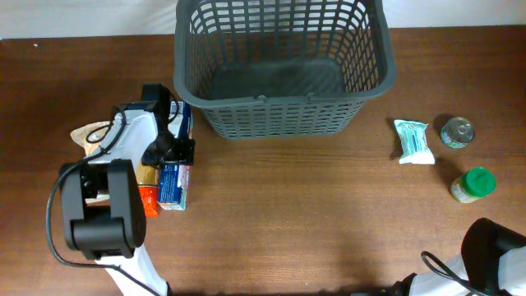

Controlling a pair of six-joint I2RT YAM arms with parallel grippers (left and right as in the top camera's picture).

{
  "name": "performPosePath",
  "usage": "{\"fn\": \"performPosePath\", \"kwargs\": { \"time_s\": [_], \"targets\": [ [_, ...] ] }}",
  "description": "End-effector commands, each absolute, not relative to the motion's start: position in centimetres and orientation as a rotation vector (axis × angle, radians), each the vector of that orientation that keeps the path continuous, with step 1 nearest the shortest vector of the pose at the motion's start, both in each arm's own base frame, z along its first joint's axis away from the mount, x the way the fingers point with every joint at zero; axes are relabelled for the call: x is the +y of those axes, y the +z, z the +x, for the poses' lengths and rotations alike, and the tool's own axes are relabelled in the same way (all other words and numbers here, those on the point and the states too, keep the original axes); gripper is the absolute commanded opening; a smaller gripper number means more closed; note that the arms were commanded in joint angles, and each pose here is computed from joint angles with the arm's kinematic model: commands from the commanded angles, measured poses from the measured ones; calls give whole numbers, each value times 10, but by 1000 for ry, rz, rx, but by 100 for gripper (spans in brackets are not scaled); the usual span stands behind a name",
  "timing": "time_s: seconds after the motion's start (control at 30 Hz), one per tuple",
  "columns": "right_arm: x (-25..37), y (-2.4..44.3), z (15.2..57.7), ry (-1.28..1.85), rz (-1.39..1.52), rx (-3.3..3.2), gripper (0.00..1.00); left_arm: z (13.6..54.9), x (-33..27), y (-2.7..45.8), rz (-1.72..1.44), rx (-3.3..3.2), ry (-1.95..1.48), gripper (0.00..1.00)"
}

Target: Pack container

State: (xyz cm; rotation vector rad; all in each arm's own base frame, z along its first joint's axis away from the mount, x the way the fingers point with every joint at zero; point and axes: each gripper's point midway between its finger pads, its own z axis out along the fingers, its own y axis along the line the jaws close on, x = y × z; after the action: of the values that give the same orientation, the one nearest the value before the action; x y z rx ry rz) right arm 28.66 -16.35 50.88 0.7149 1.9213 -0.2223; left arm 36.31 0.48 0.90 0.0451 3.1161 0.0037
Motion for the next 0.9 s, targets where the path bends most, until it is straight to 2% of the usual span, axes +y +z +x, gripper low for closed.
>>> {"fn": "performPosePath", "kwargs": {
  "time_s": [0.0, 0.03, 0.07, 0.2, 0.27, 0.4, 0.53, 0.63, 0.7, 0.77, 0.87],
  "targets": [
    [-166, 509, 283, -235, 737, 1916, 99, 362, 9, 2, 50, 3126, 37, 37],
    [-166, 509, 283, -234, 737, 1916, 99, 363, 9, 2, 50, 3124, 37, 7],
    [-166, 509, 283, -234, 737, 1916, 99, 362, 9, 3, 49, 3128, 37, 2],
    [-166, 509, 283, -234, 737, 1916, 99, 371, 14, 30, 44, 3114, 72, 2],
    [-166, 509, 283, -234, 737, 1916, 99, 389, 23, 66, 31, 3056, 138, 2],
    [-166, 509, 283, -234, 737, 1916, 99, 428, 45, 163, -10, 2852, 308, 2],
    [-166, 509, 283, -234, 737, 1916, 99, 459, 66, 290, -70, 2516, 454, 1],
    [-166, 509, 283, -235, 737, 1916, 99, 469, 60, 379, 83, 2280, 477, 2],
    [-166, 509, 283, -235, 737, 1916, 99, 469, 42, 421, 253, 2156, 460, 2],
    [-166, 509, 283, -234, 737, 1916, 99, 469, 11, 453, 487, 2020, 423, 2],
    [-166, 509, 283, -234, 737, 1916, 99, 467, -48, 475, 867, 1803, 398, 2]
  ]
}}
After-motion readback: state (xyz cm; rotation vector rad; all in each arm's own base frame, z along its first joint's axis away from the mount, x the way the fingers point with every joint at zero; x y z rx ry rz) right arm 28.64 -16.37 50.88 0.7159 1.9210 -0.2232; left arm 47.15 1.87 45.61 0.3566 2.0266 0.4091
